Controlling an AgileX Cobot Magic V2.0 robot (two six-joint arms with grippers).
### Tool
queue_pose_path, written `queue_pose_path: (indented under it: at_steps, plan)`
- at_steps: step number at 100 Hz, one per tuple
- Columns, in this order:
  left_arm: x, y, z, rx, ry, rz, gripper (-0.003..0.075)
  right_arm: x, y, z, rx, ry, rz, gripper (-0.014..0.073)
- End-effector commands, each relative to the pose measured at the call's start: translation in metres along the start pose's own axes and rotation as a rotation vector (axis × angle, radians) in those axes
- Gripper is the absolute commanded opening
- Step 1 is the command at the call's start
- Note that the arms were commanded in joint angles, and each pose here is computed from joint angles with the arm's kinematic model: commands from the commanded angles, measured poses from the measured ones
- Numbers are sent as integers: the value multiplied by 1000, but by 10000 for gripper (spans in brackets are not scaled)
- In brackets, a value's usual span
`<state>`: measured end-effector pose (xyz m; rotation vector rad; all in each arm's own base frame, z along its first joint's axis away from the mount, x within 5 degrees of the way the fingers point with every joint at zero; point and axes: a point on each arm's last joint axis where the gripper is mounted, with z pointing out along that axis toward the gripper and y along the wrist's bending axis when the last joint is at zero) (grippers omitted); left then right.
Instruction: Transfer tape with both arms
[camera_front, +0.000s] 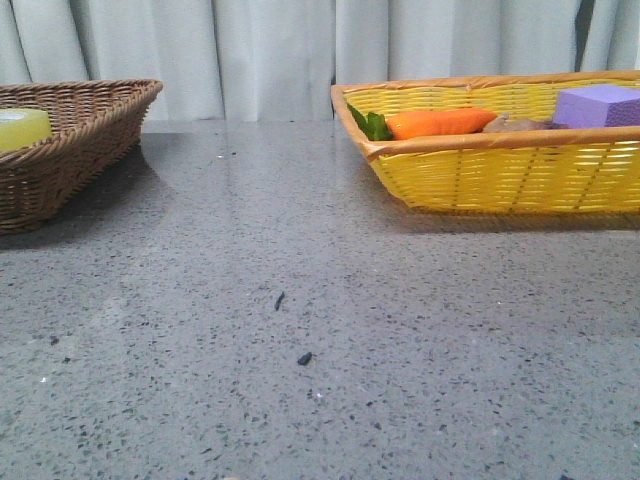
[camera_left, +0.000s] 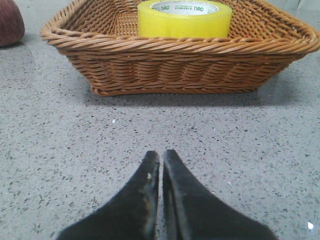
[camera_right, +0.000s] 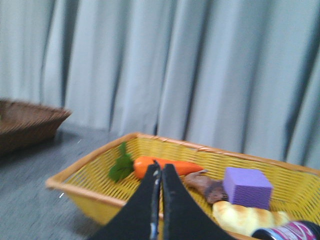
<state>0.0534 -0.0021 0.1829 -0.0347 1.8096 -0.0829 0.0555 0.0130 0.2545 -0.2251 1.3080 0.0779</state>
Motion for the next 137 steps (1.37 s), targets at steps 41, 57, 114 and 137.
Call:
queue_pose_path:
  at_steps: [41,57,114,137]
  plan:
    - [-3,0,-1,5,-71,-8,-20,54,-11,-17,295,212,149,-74]
    - [-3,0,-1,5,-71,-8,-21,70,-8,-23,304,407,177,-74]
    - [-3,0,-1,5,-71,-8,-20,76,-7,-25,301,477,187,-74]
    - [-3,0,-1,5,-71,-8,-20,76,-7,-25,301,477,187,-74]
